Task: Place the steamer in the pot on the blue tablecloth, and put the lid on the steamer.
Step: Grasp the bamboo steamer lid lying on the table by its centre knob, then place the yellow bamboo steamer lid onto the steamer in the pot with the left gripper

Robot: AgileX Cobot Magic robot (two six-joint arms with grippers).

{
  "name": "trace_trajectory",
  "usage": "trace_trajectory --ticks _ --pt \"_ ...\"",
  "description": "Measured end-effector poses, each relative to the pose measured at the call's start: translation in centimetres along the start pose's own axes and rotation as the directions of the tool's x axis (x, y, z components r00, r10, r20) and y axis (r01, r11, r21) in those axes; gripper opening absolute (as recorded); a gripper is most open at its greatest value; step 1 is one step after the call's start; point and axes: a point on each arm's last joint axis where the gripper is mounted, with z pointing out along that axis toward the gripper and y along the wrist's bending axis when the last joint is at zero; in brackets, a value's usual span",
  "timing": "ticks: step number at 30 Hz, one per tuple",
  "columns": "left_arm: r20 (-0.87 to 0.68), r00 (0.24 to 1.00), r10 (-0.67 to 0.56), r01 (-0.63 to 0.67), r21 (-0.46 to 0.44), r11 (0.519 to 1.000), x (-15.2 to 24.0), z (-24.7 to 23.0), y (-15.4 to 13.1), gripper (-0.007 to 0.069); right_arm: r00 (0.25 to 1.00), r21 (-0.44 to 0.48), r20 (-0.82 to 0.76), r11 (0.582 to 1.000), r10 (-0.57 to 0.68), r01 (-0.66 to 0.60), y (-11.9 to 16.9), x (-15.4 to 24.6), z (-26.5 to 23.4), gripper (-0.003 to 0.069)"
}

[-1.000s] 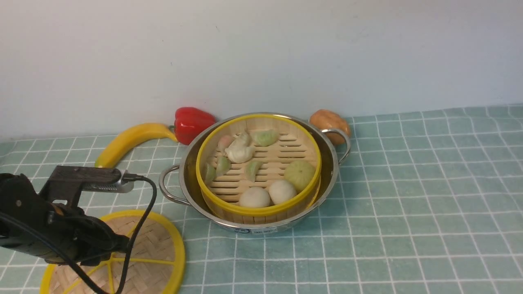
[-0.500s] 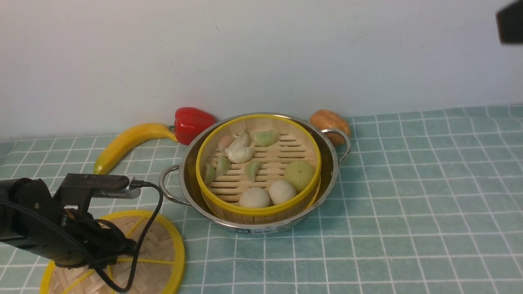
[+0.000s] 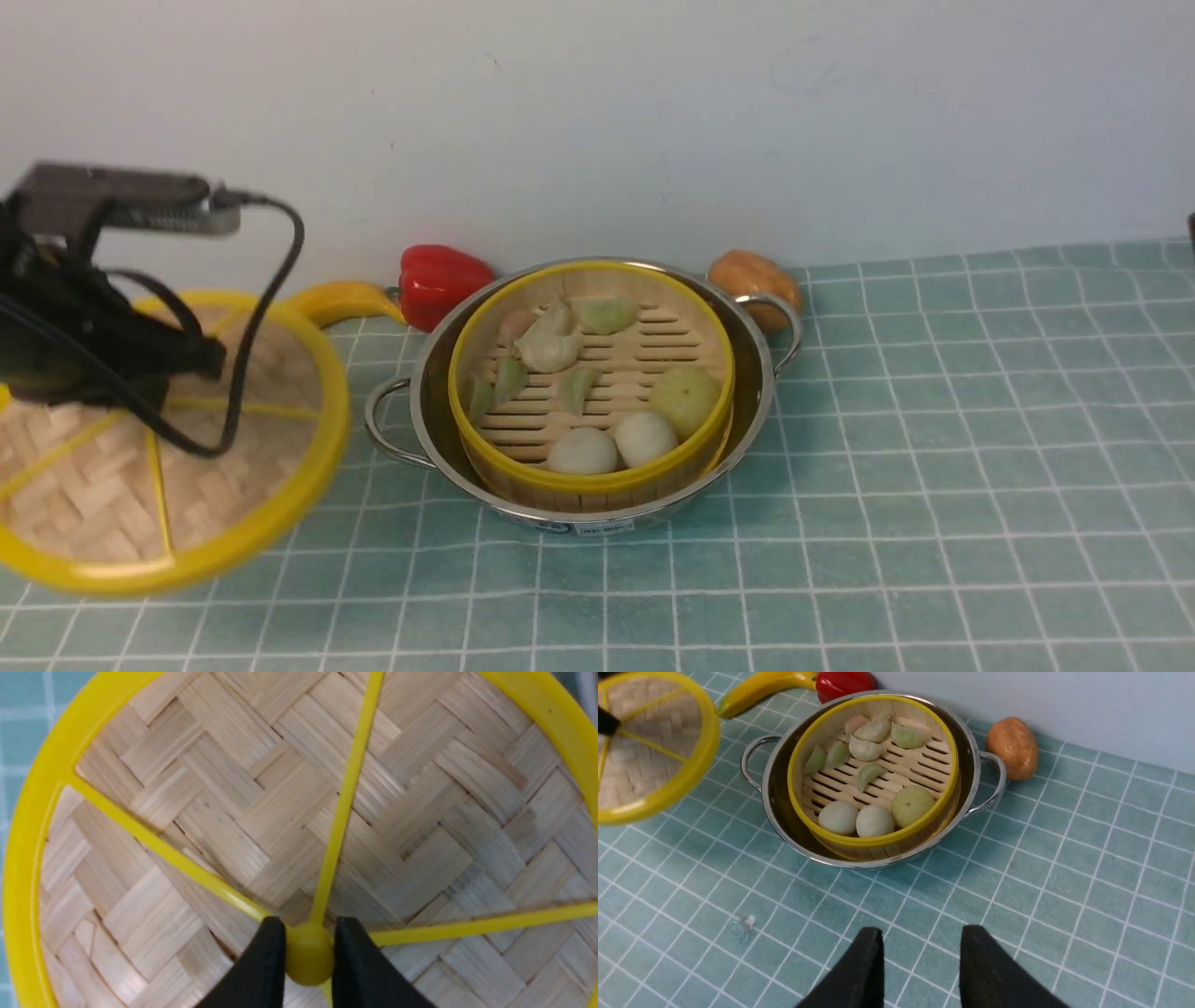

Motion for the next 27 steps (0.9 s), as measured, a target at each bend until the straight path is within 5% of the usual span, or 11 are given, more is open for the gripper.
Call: trace_trajectory --ticks 5,14,27 --pt "0.109 0.984 0.141 -0.146 0.044 0.988 -3.9 -2.2 -4.4 0.0114 1.0 0.0 0.001 1.0 0.012 -0.012 0.0 0.0 0.0 0.0246" --pt "0.122 0.911 0.393 -0.41 0.173 0.896 -8.0 3.7 -17.9 0.0114 1.0 0.0 0.001 1.0 0.018 -0.018 0.0 0.0 0.0 0.0244" --pt "0.085 0.904 0.419 -0.428 0.178 0.886 -9.9 7.4 -20.6 0.0114 1.0 0.002 0.001 1.0 0.018 -0.018 0.0 0.0 0.0 0.0244"
